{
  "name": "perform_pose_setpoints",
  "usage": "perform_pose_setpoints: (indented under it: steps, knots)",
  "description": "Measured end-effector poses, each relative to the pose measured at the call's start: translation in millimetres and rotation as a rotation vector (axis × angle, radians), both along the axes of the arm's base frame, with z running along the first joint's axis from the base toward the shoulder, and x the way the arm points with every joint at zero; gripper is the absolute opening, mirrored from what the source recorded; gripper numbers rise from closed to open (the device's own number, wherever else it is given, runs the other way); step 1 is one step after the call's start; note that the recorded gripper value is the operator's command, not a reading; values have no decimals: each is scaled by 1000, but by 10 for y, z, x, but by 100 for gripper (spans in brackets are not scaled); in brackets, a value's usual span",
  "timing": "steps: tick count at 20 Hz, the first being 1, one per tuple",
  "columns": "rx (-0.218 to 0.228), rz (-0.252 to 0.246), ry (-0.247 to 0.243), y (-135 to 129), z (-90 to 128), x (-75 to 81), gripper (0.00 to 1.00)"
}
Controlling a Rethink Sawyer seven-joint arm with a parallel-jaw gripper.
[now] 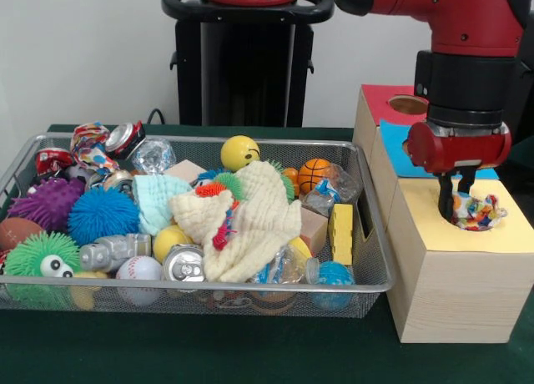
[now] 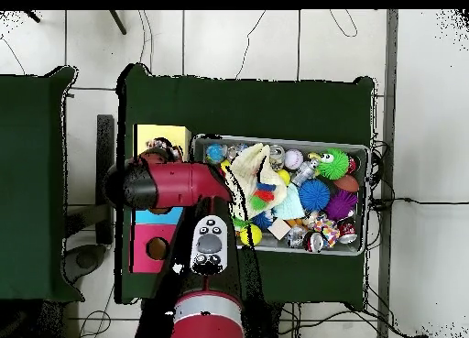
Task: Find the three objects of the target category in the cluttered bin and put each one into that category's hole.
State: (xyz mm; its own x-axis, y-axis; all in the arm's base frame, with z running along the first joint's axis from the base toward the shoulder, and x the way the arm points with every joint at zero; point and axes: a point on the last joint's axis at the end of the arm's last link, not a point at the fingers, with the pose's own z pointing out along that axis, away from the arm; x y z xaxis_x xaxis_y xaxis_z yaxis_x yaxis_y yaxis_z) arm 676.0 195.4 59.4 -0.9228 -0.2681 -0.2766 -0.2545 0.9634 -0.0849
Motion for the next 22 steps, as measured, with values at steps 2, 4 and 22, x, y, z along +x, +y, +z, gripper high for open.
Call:
perform_pose_setpoints:
  steps: [2, 4, 22]
  knots:
    - [-1, 1, -23, 0, -105, -8, 0]
    - [-3, 3, -31, 10, -171, -20, 0]
    - [-2, -11, -35, 56, -256, -33, 100]
